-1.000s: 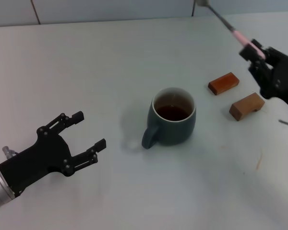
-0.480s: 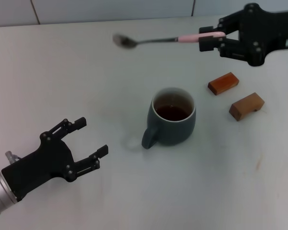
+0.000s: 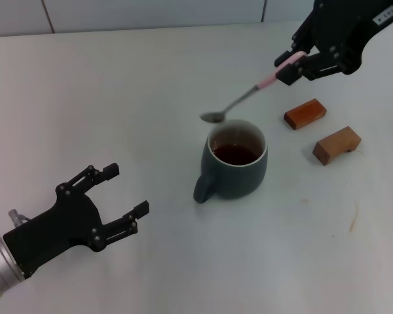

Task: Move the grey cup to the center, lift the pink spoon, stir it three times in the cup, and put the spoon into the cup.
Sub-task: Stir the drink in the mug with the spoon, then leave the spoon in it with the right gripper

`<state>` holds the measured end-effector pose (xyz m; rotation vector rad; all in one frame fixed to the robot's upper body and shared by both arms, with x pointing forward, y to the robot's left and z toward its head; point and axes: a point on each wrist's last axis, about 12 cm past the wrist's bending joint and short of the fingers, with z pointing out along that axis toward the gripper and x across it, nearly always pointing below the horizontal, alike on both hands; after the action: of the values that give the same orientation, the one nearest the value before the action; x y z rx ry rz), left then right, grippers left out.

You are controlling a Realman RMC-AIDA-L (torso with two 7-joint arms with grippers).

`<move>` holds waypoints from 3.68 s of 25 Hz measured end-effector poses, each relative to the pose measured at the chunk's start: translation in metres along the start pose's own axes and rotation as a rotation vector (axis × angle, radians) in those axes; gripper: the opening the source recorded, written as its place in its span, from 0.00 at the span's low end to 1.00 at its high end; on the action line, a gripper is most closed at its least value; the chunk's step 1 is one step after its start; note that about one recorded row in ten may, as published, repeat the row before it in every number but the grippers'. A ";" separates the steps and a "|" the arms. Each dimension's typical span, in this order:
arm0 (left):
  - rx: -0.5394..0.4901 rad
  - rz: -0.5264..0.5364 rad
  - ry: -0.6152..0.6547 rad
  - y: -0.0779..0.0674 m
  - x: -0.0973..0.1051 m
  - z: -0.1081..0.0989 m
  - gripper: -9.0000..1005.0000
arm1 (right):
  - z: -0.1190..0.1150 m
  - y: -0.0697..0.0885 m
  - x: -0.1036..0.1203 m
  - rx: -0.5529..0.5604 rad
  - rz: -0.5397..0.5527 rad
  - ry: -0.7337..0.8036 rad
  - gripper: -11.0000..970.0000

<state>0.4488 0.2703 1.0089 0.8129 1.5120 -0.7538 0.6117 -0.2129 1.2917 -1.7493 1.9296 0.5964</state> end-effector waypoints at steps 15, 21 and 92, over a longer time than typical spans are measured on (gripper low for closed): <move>-0.005 -0.014 -0.001 -0.004 0.002 -0.001 0.85 | 0.039 -0.010 -0.052 -0.039 -0.008 0.379 0.13; 0.001 -0.016 0.003 -0.004 0.003 0.000 0.85 | 0.062 -0.010 -0.056 -0.033 -0.033 0.442 0.13; 0.036 -0.025 0.061 -0.009 0.010 0.007 0.85 | 0.091 -0.012 -0.063 0.034 -0.092 0.485 0.13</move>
<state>0.4447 0.2606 0.9987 0.8524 1.5695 -0.7829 0.6337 -0.1088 1.2569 -2.0886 2.1314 0.1052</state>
